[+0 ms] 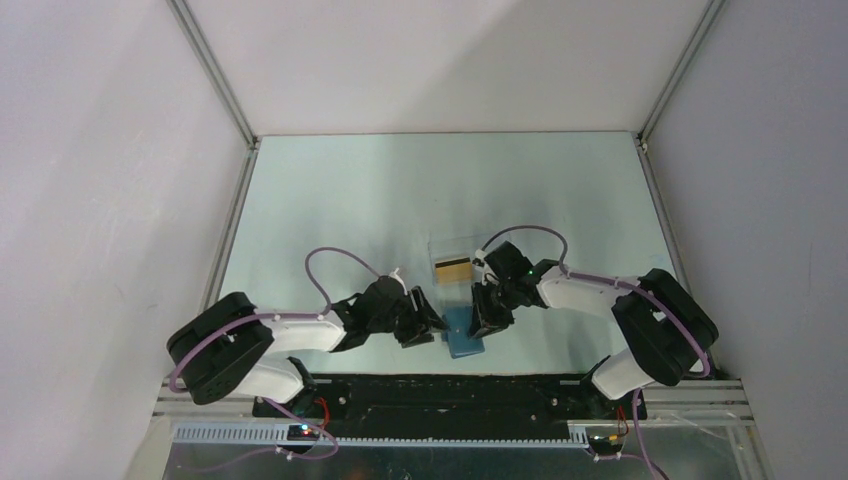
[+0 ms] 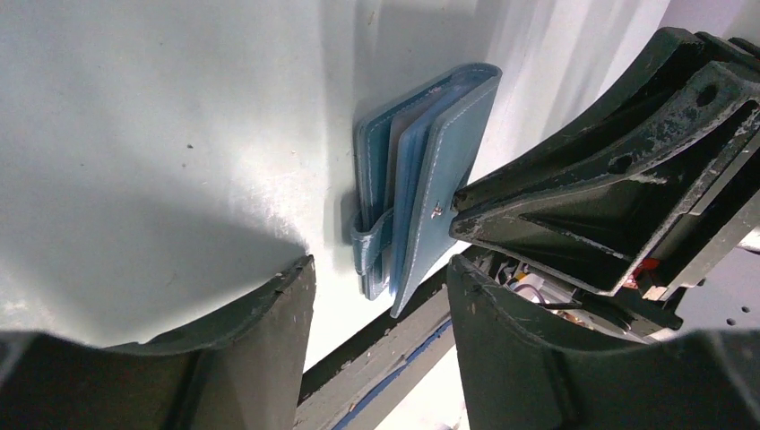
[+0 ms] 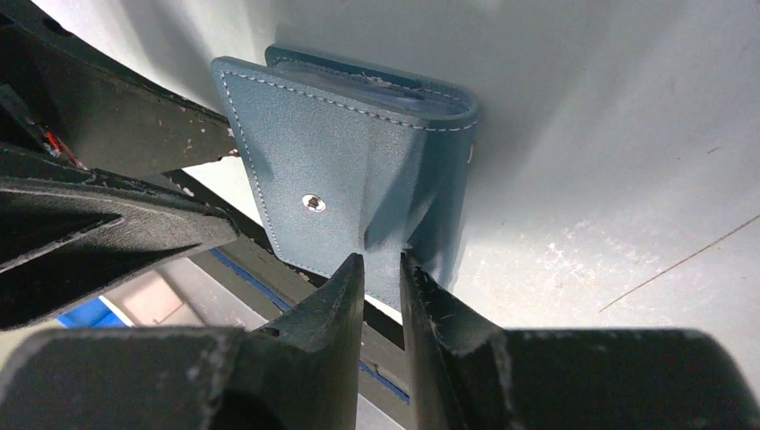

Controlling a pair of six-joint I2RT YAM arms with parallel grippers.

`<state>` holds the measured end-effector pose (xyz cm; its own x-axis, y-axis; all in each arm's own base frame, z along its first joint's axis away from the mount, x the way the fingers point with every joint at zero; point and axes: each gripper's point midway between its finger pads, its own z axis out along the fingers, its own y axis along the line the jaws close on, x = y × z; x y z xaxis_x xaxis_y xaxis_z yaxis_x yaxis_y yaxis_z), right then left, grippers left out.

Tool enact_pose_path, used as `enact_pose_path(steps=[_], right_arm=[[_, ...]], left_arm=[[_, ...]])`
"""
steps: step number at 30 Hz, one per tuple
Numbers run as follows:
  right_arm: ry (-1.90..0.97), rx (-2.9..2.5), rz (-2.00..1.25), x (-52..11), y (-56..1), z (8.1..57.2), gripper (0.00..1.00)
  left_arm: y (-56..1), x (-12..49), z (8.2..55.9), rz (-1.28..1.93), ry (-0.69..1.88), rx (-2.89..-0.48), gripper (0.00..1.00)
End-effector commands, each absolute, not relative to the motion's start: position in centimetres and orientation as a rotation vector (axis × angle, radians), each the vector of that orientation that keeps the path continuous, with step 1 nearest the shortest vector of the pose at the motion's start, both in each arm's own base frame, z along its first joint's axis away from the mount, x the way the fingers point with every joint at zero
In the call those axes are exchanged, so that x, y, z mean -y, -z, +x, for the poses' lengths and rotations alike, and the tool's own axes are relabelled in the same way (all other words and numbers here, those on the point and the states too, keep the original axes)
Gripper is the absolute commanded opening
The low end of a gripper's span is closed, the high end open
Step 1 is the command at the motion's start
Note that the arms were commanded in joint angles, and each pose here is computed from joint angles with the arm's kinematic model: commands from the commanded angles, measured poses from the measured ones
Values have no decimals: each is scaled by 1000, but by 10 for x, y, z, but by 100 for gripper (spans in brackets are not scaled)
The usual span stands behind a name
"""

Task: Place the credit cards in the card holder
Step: Close the card holder at the center of the board.

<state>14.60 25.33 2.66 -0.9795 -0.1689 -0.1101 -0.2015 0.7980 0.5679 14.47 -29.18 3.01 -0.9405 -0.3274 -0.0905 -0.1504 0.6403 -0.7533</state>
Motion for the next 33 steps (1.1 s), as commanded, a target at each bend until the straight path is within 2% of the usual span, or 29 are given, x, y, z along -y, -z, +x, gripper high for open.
enact_pose_path(steps=[1,9,16,19,20,24,27,33], right_arm=[[-694,-2948,-327,-242,-1,154,26],[-666,-2963,-334,-241,2,152,26],[-623,-2981,-348,-236,7,149,25],[-618,-2988,-351,-236,9,148,25],[-616,-2990,-350,-236,9,148,25],[-611,-2994,-352,-235,9,147,25],[-581,-2997,-354,-232,10,148,25],[-526,-3004,-361,-227,12,148,25]], left_arm=[[-40,296,156,-371,1192,-2590,62],[-21,288,155,-391,1092,-2647,41],[-6,288,154,-382,1008,-2712,38],[-2,289,151,-354,963,-2750,30],[0,286,151,-339,897,-2776,26],[5,271,145,-240,636,-2869,23],[7,264,141,-201,546,-2902,15],[12,261,130,-81,416,-2972,12]])
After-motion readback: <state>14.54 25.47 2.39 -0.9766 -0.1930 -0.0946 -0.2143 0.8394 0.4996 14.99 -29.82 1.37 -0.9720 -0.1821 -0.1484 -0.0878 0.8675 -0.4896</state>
